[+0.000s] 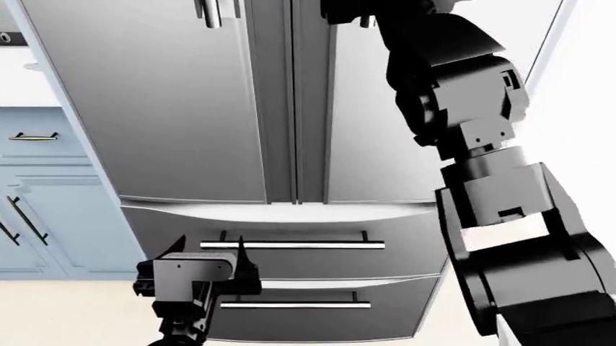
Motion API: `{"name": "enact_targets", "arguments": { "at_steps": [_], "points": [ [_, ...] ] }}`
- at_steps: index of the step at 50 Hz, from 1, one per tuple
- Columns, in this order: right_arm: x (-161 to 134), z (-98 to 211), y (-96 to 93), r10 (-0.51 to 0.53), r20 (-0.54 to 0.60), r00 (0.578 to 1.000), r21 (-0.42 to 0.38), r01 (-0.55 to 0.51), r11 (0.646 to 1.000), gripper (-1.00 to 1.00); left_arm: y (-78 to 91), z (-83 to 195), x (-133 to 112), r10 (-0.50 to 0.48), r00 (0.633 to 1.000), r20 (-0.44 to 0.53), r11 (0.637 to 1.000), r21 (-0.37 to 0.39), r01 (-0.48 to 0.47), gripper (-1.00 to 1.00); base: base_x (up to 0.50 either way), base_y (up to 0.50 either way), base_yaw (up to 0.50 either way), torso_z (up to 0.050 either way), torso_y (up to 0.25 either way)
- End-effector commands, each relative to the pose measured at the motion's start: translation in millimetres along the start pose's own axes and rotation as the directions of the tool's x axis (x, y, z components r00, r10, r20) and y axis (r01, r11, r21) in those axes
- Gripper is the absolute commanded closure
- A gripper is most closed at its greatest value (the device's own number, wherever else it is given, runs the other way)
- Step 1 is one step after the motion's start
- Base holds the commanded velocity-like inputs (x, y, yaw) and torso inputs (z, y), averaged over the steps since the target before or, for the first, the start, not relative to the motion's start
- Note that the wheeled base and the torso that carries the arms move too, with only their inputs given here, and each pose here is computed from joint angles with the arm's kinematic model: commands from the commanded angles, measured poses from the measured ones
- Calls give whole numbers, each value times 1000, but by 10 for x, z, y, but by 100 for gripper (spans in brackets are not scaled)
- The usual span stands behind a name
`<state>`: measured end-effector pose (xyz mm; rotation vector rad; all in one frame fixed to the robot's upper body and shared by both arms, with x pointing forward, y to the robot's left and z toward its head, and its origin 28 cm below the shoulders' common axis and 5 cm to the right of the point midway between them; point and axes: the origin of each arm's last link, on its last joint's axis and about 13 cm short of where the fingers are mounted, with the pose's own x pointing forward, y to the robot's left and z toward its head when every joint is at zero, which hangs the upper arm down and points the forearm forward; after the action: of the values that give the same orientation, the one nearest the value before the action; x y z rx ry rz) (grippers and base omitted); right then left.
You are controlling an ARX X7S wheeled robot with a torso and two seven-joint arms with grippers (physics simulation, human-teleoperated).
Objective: Open the fridge doors
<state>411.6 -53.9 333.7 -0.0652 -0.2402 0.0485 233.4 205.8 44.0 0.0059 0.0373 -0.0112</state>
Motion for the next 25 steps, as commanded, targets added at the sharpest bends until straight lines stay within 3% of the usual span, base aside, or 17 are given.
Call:
{"name": "enact_targets", "arguments": {
  "at_steps": [1, 12, 13, 25],
  "points": [
    [189, -13, -29, -13, -31, 999, -18, 12, 1000, -100, 11, -14, -7, 3, 1000, -2, 1000, -4, -3, -100, 0, 0, 0, 0, 0],
    [221, -85, -76, -39, -46, 998, -19, 39, 999, -100, 15, -21, 3, 8, 1000, -3, 1000, -7, -8, -100, 0, 0, 0, 0, 0],
    [222, -85, -76, -37, -43, 998, -24, 36, 999, 100, 17, -24, 3, 7, 1000, -4, 1000, -9, -7, -100, 0, 0, 0, 0, 0],
    [183, -126, -88, -41, -32, 999, 2, 42, 999, 100, 12, -29, 8, 9, 1000, -5, 1000, -15, -9, -100, 0, 0, 0, 0, 0]
  ]
}}
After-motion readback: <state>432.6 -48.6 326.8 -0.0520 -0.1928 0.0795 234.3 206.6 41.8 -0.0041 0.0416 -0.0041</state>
